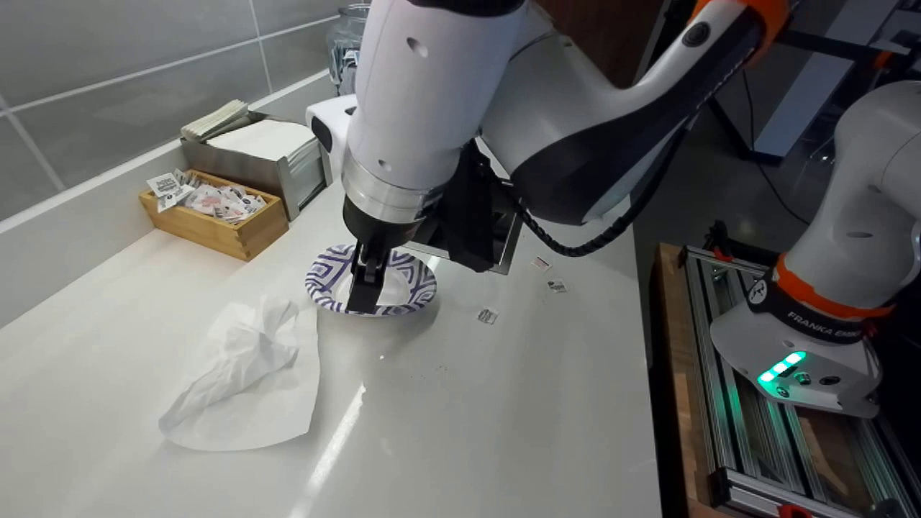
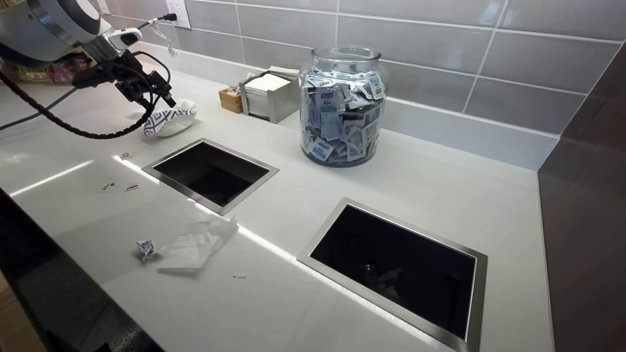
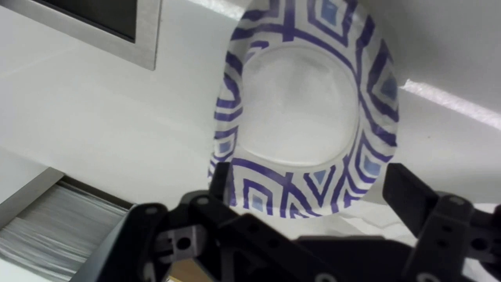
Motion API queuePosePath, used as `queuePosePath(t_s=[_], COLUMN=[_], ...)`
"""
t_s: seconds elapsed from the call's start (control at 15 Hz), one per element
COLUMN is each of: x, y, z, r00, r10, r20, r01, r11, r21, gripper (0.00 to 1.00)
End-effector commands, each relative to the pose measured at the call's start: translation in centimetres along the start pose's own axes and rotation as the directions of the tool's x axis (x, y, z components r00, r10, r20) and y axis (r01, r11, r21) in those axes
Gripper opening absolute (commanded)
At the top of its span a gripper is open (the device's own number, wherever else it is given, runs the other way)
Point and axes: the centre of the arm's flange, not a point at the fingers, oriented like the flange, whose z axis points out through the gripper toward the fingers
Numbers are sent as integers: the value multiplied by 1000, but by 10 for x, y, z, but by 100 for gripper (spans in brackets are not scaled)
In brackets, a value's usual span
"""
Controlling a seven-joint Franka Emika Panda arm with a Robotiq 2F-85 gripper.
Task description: Crumple up the white plate on all sides
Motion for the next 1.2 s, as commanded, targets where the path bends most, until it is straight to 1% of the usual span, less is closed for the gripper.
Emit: queuePosePath(t_s=[0.0,0.2,0.4,0.47,0.53,0.8,0.87,1.13], x=[-8,-14,-14,-14,-15,-15,-15,-11], y=[-8,-9,-11,-10,-9,-1,3,18], z=[15,17,20,21,24,28,28,18], r00=[998,997,997,997,997,998,999,999], r10=[-15,-13,-17,-17,-18,-8,-2,37], r20=[53,80,81,80,78,58,46,-16], r01=[12,7,10,10,11,0,-5,-31], r11=[998,997,996,996,995,989,988,967], r21=[64,74,86,92,98,147,156,253], gripper=[100,100,100,75,75,42,35,5])
